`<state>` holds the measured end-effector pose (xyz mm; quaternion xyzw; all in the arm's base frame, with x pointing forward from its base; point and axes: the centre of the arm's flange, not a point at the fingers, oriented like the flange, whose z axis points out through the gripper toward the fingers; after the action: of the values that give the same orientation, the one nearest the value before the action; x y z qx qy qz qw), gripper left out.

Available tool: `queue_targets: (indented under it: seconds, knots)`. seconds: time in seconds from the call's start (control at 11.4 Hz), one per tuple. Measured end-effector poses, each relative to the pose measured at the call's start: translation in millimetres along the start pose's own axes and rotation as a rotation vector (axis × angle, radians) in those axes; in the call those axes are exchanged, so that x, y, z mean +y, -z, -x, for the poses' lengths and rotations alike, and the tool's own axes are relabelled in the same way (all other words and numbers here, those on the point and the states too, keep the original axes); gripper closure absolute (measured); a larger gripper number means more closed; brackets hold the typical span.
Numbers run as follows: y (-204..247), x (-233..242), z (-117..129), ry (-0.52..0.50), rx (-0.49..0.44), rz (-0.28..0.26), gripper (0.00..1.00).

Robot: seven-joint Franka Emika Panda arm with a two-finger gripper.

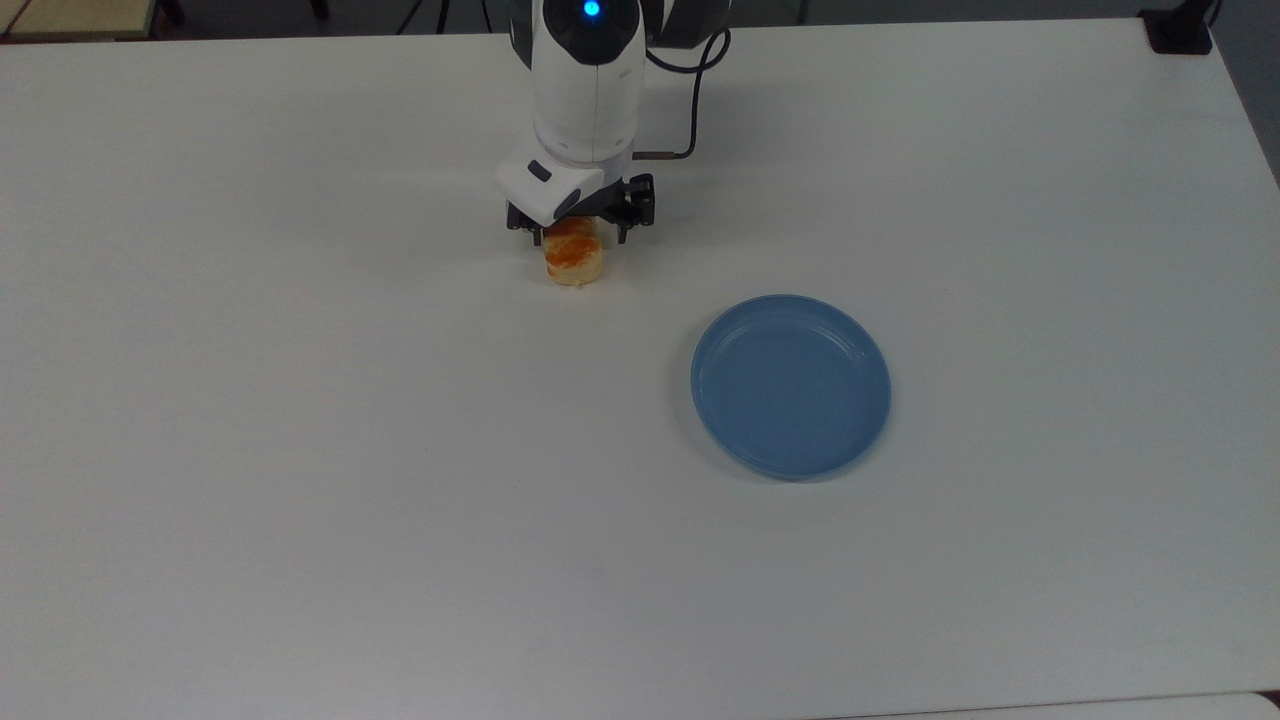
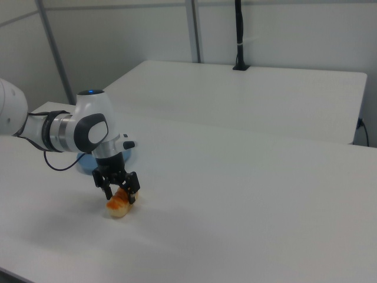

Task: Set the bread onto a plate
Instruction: 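Lower the gripper and close it on the bread roll, then carry the held bread roll over the blue plate and lower it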

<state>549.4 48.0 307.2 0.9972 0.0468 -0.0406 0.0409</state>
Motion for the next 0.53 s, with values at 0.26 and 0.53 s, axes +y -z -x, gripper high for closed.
queue_targets:
  seconds: [0.26,0.53]
  knots:
    - [-0.6,2.5,-1.7,0.002,0.001,0.007,0.32]
    - [24.5,5.1,-19.2,-0.010,0.025,0.010,0.52]
